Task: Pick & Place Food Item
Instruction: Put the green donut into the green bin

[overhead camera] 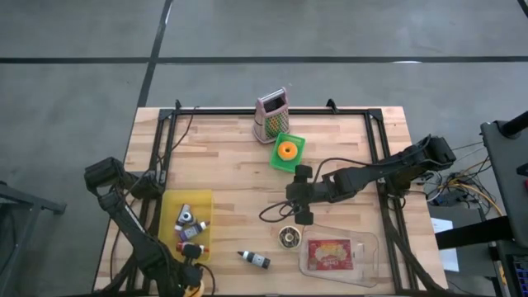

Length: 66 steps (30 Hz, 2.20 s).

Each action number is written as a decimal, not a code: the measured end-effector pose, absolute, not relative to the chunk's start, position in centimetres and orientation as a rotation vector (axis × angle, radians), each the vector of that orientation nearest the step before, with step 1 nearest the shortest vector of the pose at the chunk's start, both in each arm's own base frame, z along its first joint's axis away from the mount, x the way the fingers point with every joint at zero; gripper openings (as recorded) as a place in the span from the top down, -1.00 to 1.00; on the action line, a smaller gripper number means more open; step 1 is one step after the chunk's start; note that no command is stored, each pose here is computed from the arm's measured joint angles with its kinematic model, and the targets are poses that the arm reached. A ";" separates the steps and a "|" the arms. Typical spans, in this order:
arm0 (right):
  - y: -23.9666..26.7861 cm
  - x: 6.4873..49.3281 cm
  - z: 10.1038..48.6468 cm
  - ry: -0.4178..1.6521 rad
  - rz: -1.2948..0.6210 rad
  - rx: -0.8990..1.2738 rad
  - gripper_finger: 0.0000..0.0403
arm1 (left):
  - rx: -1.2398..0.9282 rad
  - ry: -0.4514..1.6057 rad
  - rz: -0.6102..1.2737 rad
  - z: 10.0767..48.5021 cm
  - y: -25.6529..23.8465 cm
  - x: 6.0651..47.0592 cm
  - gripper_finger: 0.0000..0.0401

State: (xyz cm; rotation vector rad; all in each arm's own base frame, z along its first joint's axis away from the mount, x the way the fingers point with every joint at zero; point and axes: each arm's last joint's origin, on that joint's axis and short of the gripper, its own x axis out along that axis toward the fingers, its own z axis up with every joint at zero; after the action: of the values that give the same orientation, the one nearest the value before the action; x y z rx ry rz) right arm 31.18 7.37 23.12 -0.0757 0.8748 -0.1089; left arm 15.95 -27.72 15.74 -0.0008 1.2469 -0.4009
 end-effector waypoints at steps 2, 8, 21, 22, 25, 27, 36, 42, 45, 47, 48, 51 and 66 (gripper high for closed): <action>7.4 31.2 23.1 0.875 -0.109 -0.076 -0.22 | 0.000 1.242 -0.407 15.9 -27.8 16.0 0.99; 7.4 31.2 23.1 0.875 -0.109 -0.076 -0.22 | -0.003 1.236 -0.413 16.0 -27.9 16.1 1.00; 7.4 31.2 23.1 0.876 -0.107 -0.079 -0.22 | -0.007 1.183 -0.460 17.6 -28.9 16.6 1.00; 7.4 31.2 23.1 0.876 -0.107 -0.079 -0.22 | 0.002 1.177 -0.452 17.9 -28.9 16.7 1.00; 7.4 31.2 23.1 0.876 -0.107 -0.079 -0.22 | 0.049 1.160 -0.404 18.7 -28.8 16.8 1.00; 7.4 31.2 23.1 0.876 -0.107 -0.079 -0.22 | 0.090 1.135 -0.346 19.4 -28.6 16.9 1.00; 7.4 31.4 23.3 0.844 -0.093 -0.094 -0.22 | 0.269 0.784 -0.083 23.9 -26.2 16.9 1.00; 7.7 32.4 23.5 0.672 -0.044 -0.144 -0.22 | 0.467 0.506 0.189 24.8 -24.1 17.4 1.00; 7.8 32.8 23.5 0.555 -0.025 -0.169 -0.22 | 0.543 0.409 0.325 24.4 -22.8 17.6 1.00; 7.8 32.9 23.4 0.491 -0.018 -0.182 -0.22 | 0.566 0.383 0.386 24.0 -21.8 17.8 1.00; 7.8 32.9 23.4 0.461 -0.016 -0.186 -0.22 | 0.570 0.374 0.412 23.7 -21.2 17.9 1.00; 7.8 32.8 23.1 0.390 -0.013 -0.195 -0.22 | 0.575 0.334 0.494 22.8 -19.8 18.2 1.00; 6.6 31.3 22.3 -0.004 -0.006 -0.136 -0.22 | 0.531 0.231 0.729 20.5 -15.4 18.8 1.00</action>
State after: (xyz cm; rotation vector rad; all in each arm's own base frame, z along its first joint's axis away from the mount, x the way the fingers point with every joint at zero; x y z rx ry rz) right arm 31.29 6.60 22.32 -0.1359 -0.0044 -0.0056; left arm 18.81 -15.39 20.47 0.5312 0.2315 0.7286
